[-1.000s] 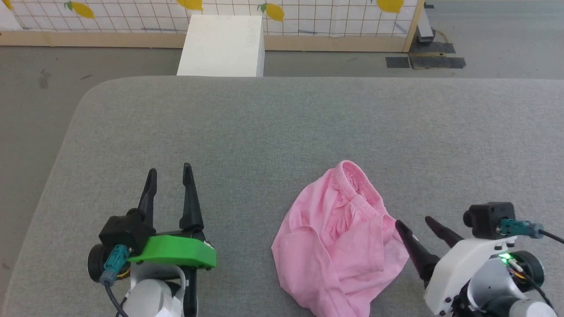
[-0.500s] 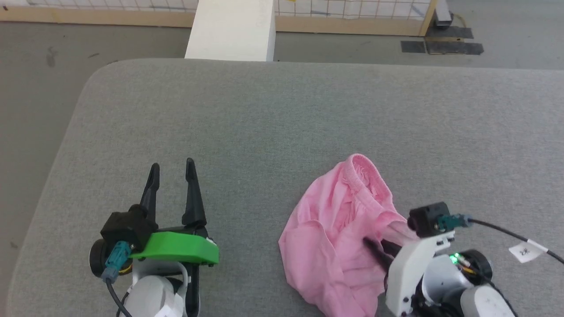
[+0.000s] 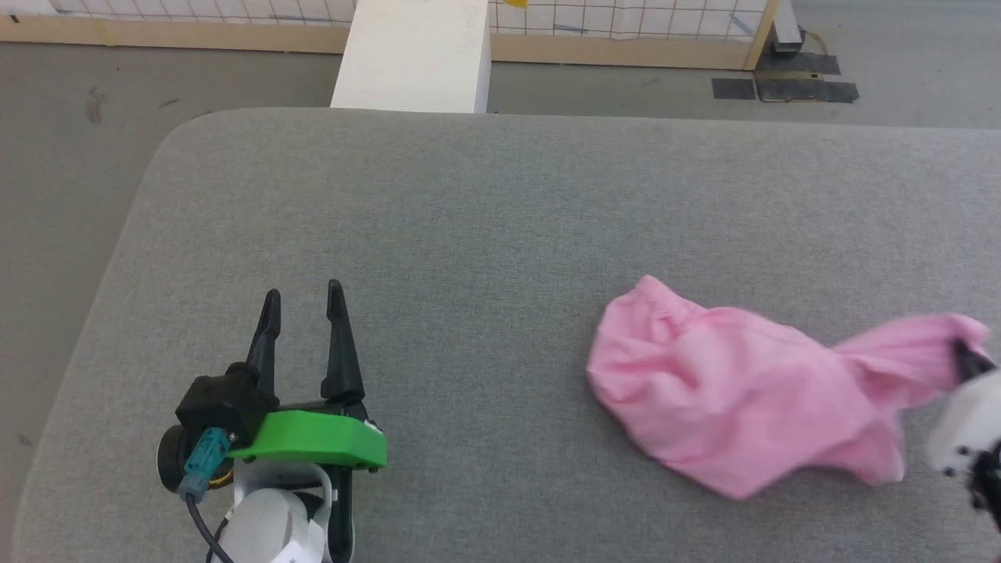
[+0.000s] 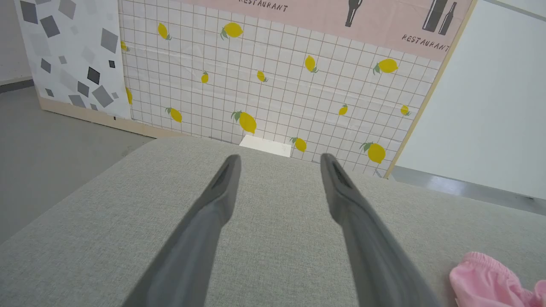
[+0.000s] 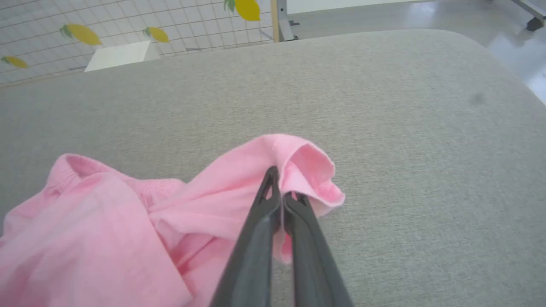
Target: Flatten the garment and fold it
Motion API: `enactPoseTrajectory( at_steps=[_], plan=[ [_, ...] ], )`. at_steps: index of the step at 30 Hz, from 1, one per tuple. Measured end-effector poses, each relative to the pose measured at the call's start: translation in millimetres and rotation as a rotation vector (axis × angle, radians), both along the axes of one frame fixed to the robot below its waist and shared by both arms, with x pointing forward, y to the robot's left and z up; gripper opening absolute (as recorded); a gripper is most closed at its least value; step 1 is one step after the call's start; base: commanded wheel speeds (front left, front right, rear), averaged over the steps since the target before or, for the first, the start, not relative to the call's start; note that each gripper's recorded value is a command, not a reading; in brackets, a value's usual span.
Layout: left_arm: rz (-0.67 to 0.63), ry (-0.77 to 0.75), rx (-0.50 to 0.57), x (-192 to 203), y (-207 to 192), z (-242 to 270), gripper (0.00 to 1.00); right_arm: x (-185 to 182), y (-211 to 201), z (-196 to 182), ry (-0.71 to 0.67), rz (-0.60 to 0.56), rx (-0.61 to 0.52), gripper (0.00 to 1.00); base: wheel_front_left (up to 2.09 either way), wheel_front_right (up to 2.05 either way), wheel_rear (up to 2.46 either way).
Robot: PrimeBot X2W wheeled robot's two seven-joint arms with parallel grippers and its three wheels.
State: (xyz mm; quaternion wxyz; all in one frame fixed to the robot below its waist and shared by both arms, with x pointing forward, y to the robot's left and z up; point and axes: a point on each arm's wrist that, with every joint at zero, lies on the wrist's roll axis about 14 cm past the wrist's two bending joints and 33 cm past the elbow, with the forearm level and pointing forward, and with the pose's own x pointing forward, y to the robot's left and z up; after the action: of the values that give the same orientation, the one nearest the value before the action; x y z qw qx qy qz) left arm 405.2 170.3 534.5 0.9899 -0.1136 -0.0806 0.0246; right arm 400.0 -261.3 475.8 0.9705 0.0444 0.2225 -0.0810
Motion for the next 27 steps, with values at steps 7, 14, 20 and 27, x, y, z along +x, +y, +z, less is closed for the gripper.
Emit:
enactPoseTrajectory(
  at_steps=[7,14,20,27],
  plan=[
    [-0.048,0.013,-0.002,2.9,-15.5,-4.8,1.00,-39.7,-70.9,-35.9,0.075,-0.237,-0.025,1.00,0.00,0.00,0.00],
    [-0.282,0.065,0.028,5.7,-79.7,-25.9,1.00,-39.4,-48.9,-17.5,-0.129,-0.176,-0.003,1.00,0.00,0.00,0.00],
    [-0.626,0.199,0.194,21.6,-167.6,-47.7,1.00,-53.3,-24.5,-11.8,-0.200,-0.115,0.029,1.00,0.00,0.00,0.00],
    [-0.893,0.397,0.463,38.2,-237.9,-71.4,1.00,-70.6,-15.2,-11.9,-0.203,-0.110,0.062,1.00,0.00,0.00,0.00]
  ],
)
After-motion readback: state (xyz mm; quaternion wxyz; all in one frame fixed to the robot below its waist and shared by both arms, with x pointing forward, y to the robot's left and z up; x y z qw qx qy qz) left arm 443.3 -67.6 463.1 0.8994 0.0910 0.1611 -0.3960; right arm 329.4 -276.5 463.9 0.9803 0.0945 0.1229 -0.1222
